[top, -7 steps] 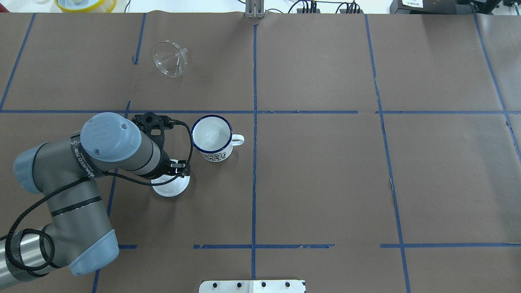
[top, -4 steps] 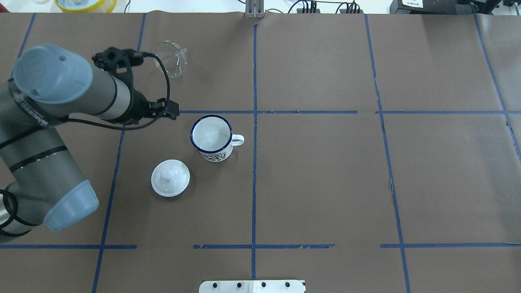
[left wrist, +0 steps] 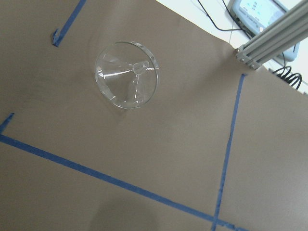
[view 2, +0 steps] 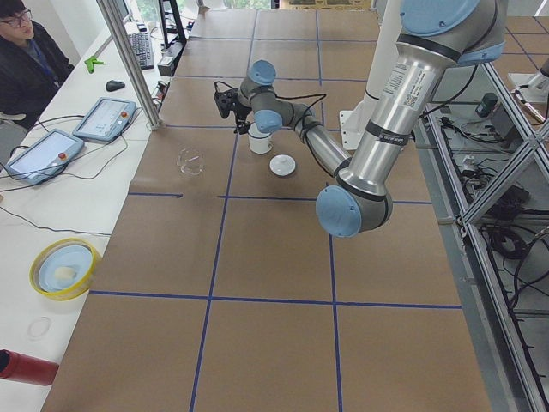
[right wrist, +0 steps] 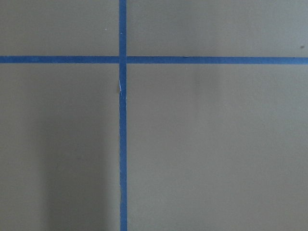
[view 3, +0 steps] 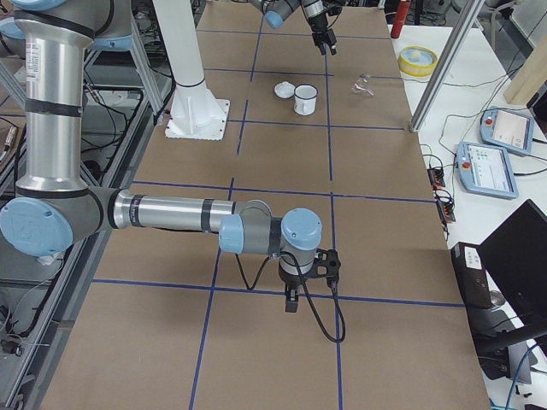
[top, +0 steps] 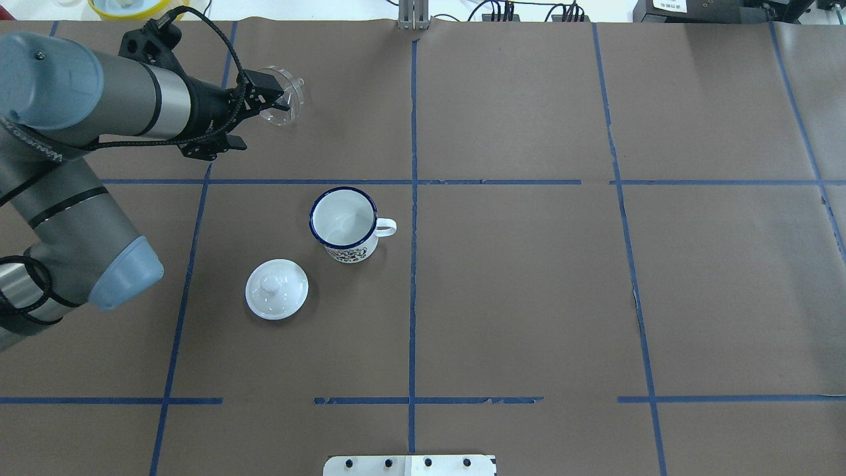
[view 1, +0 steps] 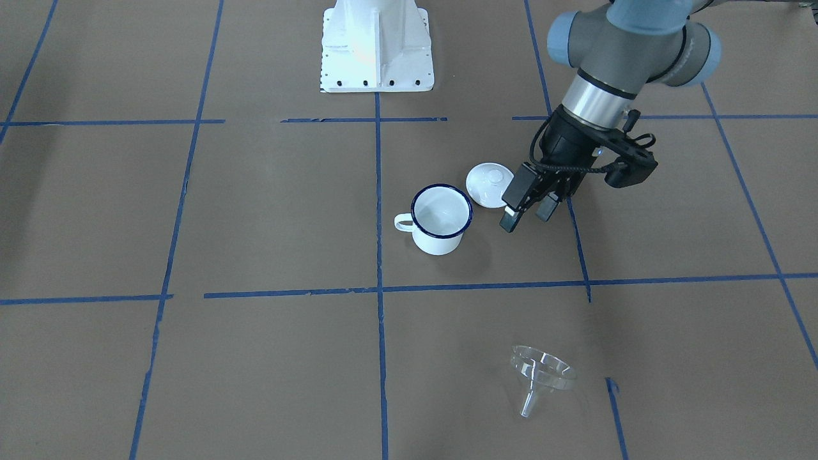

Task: Place funnel on cup
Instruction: 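Move the left gripper to the clear glass funnel, then grasp the glass funnel with the left gripper and lift it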

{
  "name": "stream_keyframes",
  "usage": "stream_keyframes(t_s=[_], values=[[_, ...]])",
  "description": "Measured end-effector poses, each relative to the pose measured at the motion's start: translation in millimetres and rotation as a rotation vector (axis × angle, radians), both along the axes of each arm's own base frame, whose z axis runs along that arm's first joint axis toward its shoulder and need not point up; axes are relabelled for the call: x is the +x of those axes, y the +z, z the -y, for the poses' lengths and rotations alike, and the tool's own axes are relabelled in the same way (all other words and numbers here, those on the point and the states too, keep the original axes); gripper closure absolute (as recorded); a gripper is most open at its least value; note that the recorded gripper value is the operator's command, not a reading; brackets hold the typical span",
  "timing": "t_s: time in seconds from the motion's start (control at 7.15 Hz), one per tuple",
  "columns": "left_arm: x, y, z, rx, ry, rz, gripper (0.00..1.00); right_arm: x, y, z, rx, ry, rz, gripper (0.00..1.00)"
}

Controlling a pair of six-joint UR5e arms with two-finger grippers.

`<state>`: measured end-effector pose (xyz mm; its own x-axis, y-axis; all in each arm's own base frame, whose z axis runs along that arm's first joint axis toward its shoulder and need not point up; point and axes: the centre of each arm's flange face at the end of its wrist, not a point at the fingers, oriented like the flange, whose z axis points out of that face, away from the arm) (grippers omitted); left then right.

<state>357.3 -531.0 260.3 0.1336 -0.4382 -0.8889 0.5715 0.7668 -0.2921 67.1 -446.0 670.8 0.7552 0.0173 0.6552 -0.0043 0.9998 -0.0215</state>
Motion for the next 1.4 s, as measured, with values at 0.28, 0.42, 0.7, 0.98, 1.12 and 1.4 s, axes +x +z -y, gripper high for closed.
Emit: stream_keyframes(t_s=[0.28, 0.42, 0.7, 0.98, 1.12, 1.4], values=[[34, 34, 50, -0.074, -0.143, -0.092, 0.18, 0, 0, 0, 0.0, 0.0, 0.0, 0.0], [42, 52, 68, -0.104, -0.204, -0.112, 0.23, 0, 0, 0, 0.0, 0.0, 0.0, 0.0], [48, 87, 100, -0.146, -0.284, -0.103, 0.32, 0, 0, 0, 0.0, 0.0, 0.0, 0.0], [54, 109, 123, -0.164, -0.317, -0.121, 0.38, 0, 0, 0, 0.0, 0.0, 0.0, 0.0], [57, 110, 130, -0.167, -0.323, -0.126, 0.43, 0, 0, 0, 0.0, 0.0, 0.0, 0.0], [59, 108, 140, -0.176, -0.34, -0.138, 0.53, 0, 0, 0, 0.0, 0.0, 0.0, 0.0]])
